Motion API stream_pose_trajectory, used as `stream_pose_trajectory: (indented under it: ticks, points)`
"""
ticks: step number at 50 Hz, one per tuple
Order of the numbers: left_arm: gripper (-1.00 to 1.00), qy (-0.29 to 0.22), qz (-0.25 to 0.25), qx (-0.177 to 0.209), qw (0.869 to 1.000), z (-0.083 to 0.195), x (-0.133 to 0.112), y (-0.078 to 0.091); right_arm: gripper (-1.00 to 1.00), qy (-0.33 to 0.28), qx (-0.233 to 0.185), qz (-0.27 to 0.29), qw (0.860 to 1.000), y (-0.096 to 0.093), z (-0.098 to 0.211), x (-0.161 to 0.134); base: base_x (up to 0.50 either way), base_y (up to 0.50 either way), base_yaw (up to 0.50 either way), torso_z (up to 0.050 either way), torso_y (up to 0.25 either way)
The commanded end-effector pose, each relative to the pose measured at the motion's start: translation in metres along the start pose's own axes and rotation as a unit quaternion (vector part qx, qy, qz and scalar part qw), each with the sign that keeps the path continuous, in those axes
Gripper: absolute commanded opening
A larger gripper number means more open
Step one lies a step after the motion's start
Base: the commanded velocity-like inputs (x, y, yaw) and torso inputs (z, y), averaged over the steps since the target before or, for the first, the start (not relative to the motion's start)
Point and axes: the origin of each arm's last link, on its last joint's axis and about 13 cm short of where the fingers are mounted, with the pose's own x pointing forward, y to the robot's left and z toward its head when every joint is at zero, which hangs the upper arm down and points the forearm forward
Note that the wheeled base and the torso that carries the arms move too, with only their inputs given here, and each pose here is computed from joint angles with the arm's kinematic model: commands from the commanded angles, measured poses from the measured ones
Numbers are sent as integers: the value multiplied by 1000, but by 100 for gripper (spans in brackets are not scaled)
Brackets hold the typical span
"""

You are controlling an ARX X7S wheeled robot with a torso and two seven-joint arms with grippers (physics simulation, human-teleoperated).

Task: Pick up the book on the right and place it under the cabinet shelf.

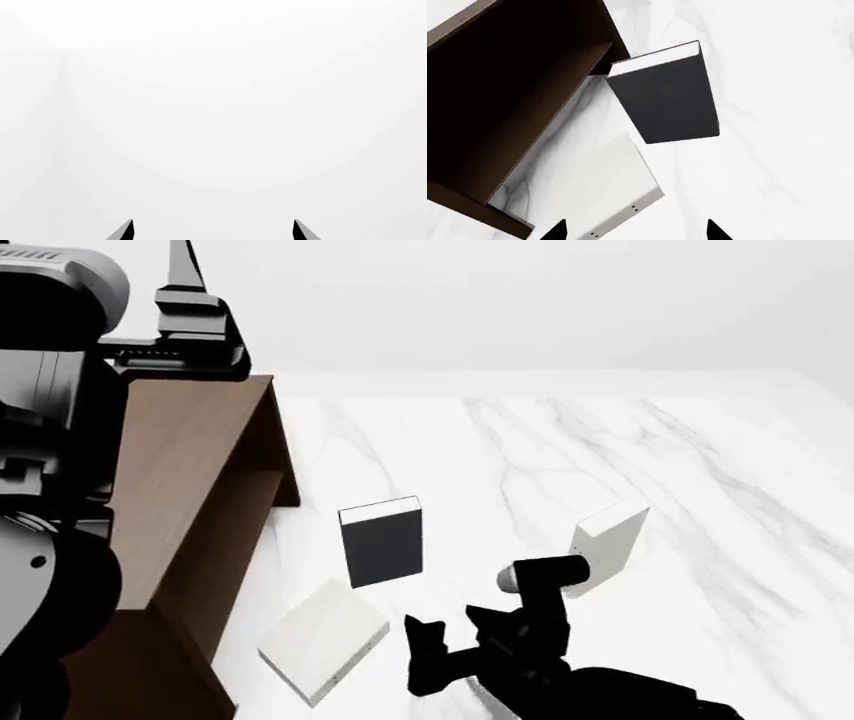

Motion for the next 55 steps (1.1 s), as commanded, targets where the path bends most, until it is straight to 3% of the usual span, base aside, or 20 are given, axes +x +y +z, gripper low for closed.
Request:
stream_pose_trajectory:
  ticks: [1,7,13,22,26,32,39,44,55]
  points:
    - [100,0,-5,-4,1000,0,-1,-2,100,-125,-93,15,988,28,49,-52,0,0,0,0,0]
    - [100,-1,-7,-6,1000,0,-1,-2,100,-222,-134,-7,966,37,81,-72,0,0,0,0,0]
    - [100,1,-11,-17,1000,0,-2,-3,100,-338,-175,-57,923,41,111,-89,0,0,0,0,0]
    - [100,-1,-16,-24,1000,0,-4,-3,100,-412,-239,-103,873,41,136,-109,0,0,0,0,0]
    - [100,-4,-20,-24,1000,0,-5,-4,100,-449,-261,-138,843,38,145,-119,0,0,0,0,0]
    - [100,-3,-23,-27,999,-1,-5,-5,100,-481,-269,-169,817,34,153,-132,0,0,0,0,0]
    - [100,0,-35,-35,999,-5,-7,-9,100,-498,-287,-211,790,26,158,-142,0,0,0,0,0]
    - [100,3,-53,-61,997,-5,-8,-14,100,-507,-289,-243,775,19,160,-150,0,0,0,0,0]
    - [100,1,-110,-108,988,-4,-12,-35,100,-500,-288,-266,773,13,156,-160,0,0,0,0,0]
